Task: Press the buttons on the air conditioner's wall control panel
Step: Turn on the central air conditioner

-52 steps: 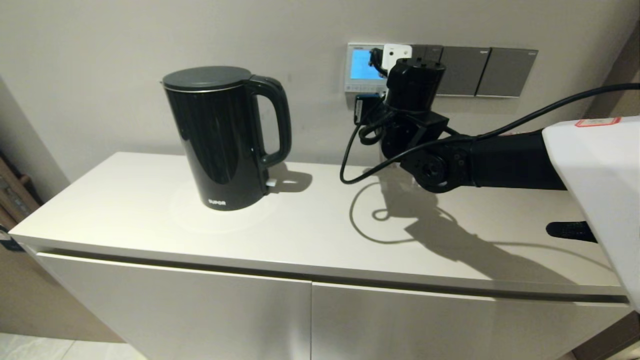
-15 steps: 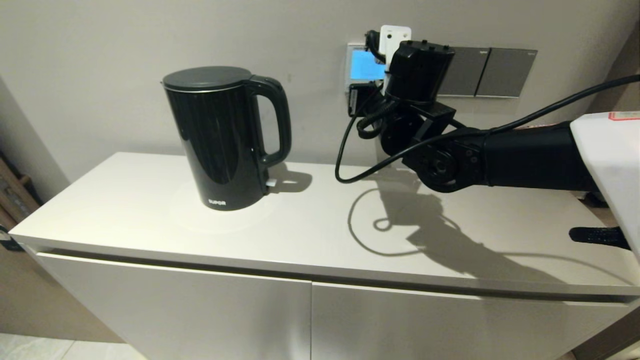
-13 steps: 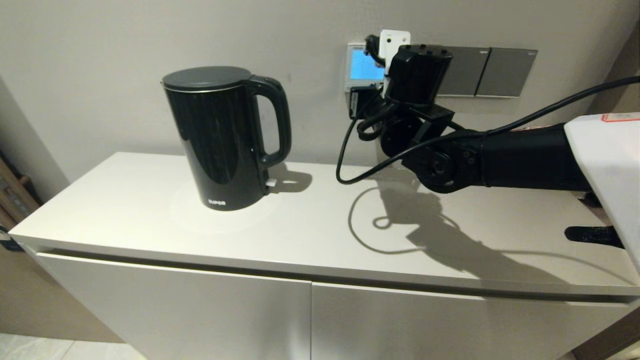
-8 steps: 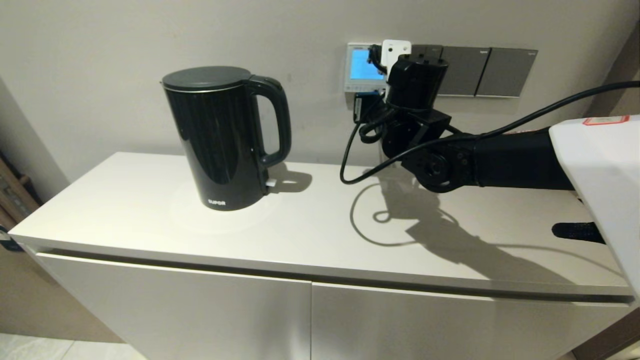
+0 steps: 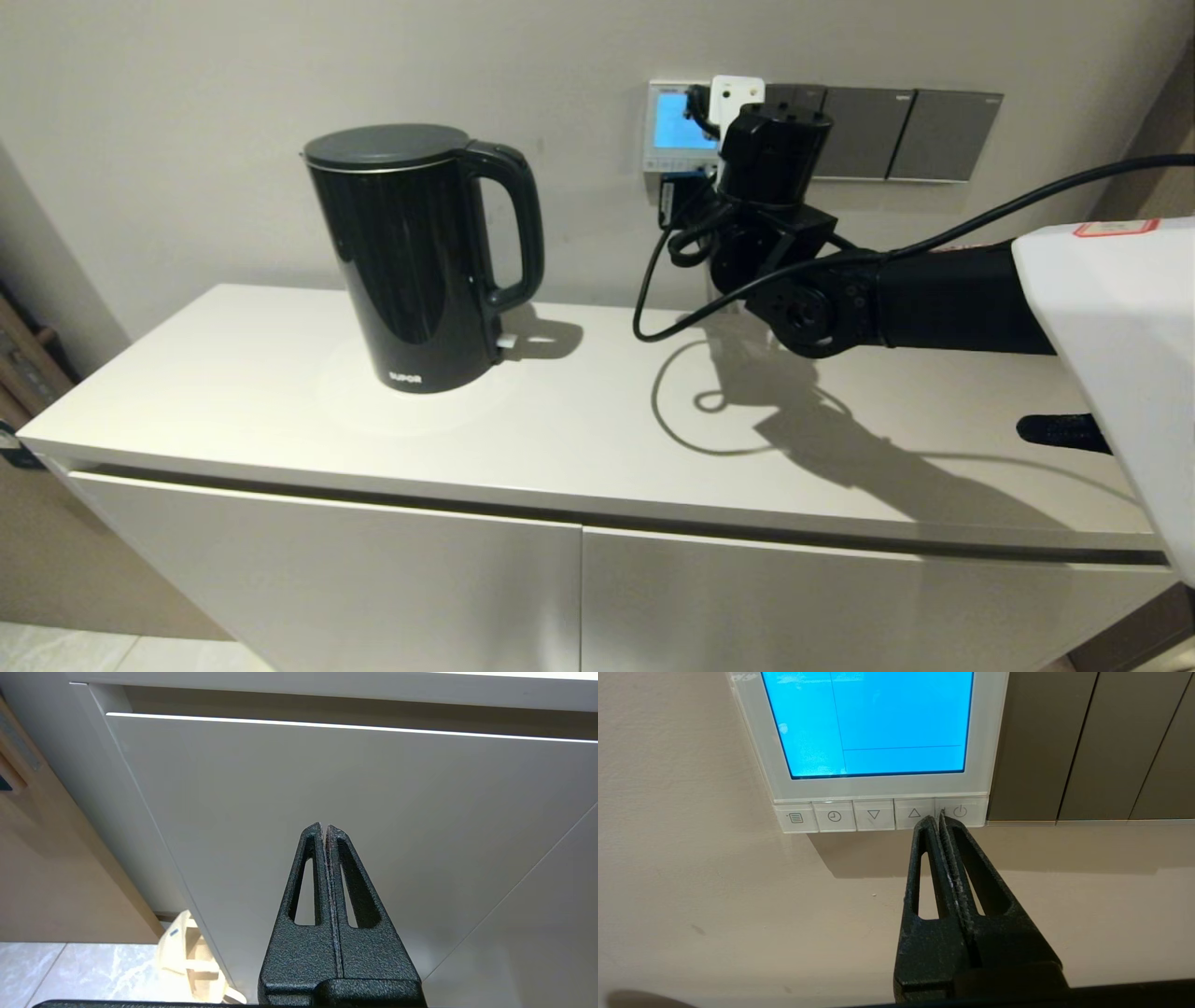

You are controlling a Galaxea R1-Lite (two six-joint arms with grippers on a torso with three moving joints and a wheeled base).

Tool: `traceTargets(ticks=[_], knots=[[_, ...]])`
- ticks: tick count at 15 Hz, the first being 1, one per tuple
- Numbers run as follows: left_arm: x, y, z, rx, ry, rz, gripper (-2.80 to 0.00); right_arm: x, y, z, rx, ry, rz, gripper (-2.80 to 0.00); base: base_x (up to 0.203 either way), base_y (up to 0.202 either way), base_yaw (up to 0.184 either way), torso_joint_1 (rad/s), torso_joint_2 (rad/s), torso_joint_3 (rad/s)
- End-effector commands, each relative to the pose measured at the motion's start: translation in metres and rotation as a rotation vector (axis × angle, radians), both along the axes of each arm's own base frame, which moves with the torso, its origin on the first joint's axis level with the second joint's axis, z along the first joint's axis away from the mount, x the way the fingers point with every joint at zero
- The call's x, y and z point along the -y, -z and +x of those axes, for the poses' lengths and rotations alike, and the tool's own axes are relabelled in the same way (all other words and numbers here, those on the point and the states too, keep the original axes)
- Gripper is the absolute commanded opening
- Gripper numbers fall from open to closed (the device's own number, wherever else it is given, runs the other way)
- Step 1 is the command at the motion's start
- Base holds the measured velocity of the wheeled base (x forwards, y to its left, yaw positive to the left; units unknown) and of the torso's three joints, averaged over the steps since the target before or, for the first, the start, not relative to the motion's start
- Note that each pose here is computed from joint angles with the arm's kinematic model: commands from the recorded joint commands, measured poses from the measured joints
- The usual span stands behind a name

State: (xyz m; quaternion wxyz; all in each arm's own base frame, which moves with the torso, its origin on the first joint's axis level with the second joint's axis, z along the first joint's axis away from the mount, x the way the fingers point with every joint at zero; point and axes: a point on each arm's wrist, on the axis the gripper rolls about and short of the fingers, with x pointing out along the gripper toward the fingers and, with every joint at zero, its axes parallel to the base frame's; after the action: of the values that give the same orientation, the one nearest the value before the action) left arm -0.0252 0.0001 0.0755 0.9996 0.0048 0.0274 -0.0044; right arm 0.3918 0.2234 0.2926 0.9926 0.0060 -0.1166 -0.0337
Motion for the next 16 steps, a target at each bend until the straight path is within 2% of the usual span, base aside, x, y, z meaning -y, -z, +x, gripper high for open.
traceTargets(ticks=[1,16], knots=[[0.0000,0.0001,0.0000,0.000,-0.001,0.000,-2.80,0.0022,0.0005,0.0018,0.001,0.010,0.000,-2.80,0.000,0.000,0.000,0.000,0.00,0.000],[0.0000,0.0001,0.0000,0.000,-0.001,0.000,-2.80,0.0033,0.0074,-0.0012,-0.005,0.008,0.005,-2.80,0.000,0.000,0.000,0.000,0.00,0.000]])
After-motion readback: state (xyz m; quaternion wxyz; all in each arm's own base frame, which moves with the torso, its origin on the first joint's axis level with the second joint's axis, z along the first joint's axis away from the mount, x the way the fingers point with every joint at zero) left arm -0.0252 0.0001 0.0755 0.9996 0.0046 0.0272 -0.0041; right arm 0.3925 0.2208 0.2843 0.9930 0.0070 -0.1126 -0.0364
